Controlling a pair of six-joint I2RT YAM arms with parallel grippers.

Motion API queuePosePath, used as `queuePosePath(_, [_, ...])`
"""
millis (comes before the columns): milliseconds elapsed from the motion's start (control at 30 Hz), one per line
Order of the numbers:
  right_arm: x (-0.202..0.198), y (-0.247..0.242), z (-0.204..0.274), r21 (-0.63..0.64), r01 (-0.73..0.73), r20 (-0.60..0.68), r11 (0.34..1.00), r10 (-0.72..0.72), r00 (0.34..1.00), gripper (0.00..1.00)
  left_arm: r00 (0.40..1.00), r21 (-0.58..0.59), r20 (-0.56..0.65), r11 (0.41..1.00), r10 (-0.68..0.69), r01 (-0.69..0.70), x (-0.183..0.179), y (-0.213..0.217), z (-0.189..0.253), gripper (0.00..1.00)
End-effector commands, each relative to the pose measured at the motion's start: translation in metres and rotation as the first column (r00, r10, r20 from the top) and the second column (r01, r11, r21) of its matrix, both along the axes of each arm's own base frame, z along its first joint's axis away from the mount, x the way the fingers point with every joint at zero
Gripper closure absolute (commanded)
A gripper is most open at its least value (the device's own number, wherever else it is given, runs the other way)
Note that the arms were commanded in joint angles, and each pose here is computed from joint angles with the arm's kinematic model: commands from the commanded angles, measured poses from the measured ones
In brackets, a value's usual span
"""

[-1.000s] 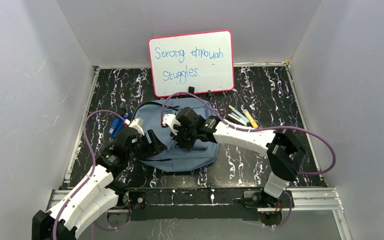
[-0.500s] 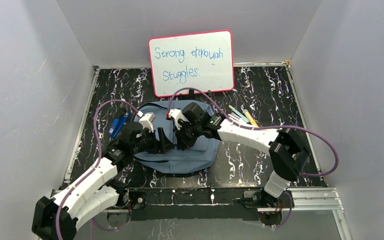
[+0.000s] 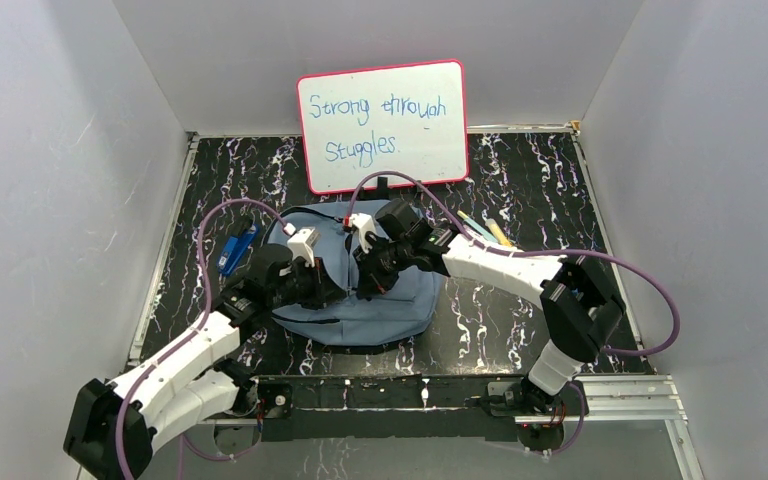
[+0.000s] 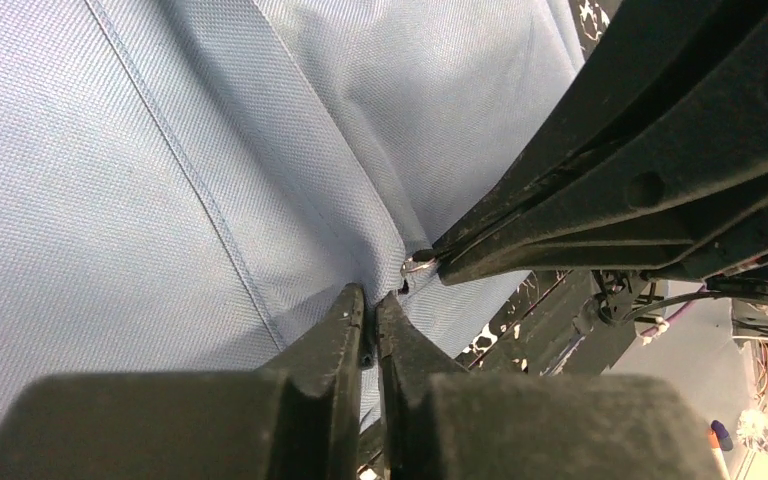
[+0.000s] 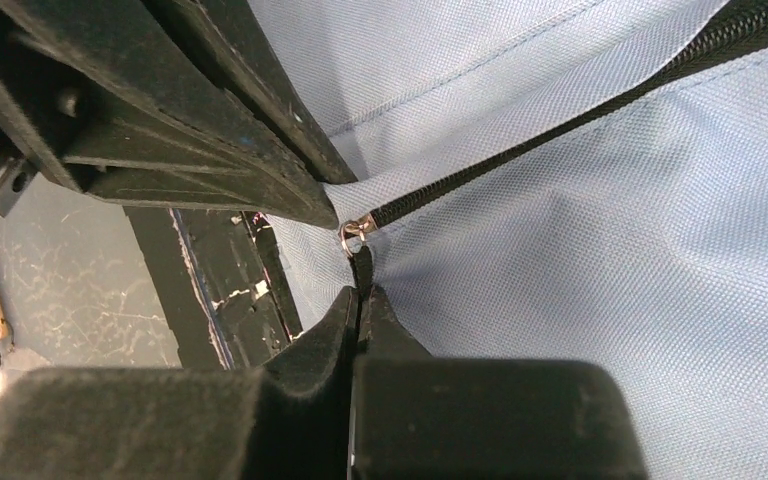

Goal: Pack the student bag
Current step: Unzip the student bag at the center of the board.

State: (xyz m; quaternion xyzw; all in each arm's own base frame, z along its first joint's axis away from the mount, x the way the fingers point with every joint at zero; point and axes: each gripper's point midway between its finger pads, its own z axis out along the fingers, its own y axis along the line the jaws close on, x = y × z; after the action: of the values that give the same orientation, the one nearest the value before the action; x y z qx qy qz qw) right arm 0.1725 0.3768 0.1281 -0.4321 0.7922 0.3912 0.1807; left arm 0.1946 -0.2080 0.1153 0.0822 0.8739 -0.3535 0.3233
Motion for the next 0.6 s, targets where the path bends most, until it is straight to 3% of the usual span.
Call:
queuePosePath(0, [-0.011,0.015,0.032,0.128,-0.065,-0.011,0.990,0.067,0.998,0.92,0.999,0.018,-0.031,0.999,-0.033,0.034,-0.003,-0.005,-0.007,1.00])
queuePosePath(233, [-0.011,0.016,0.028,0.124,-0.071,-0.026,0.990,0.075,0.997,0.78,0.999,0.017,-0.026,1.000,-0.022,0.023,-0.003,-0.003,-0.007,1.00])
queuePosePath(333, [-0.012,0.017,0.027,0.121,-0.076,-0.034,0.990,0.080,0.996,0.77,0.999,0.016,-0.033,1.000,-0.018,0.018,-0.005,-0.002,-0.010,1.00])
queuePosePath(567, [-0.007,0.013,0.019,0.085,-0.061,-0.013,0.995,0.062,0.998,0.97,0.999,0.010,-0.035,1.000,-0.008,0.008,-0.006,-0.001,-0.010,1.00])
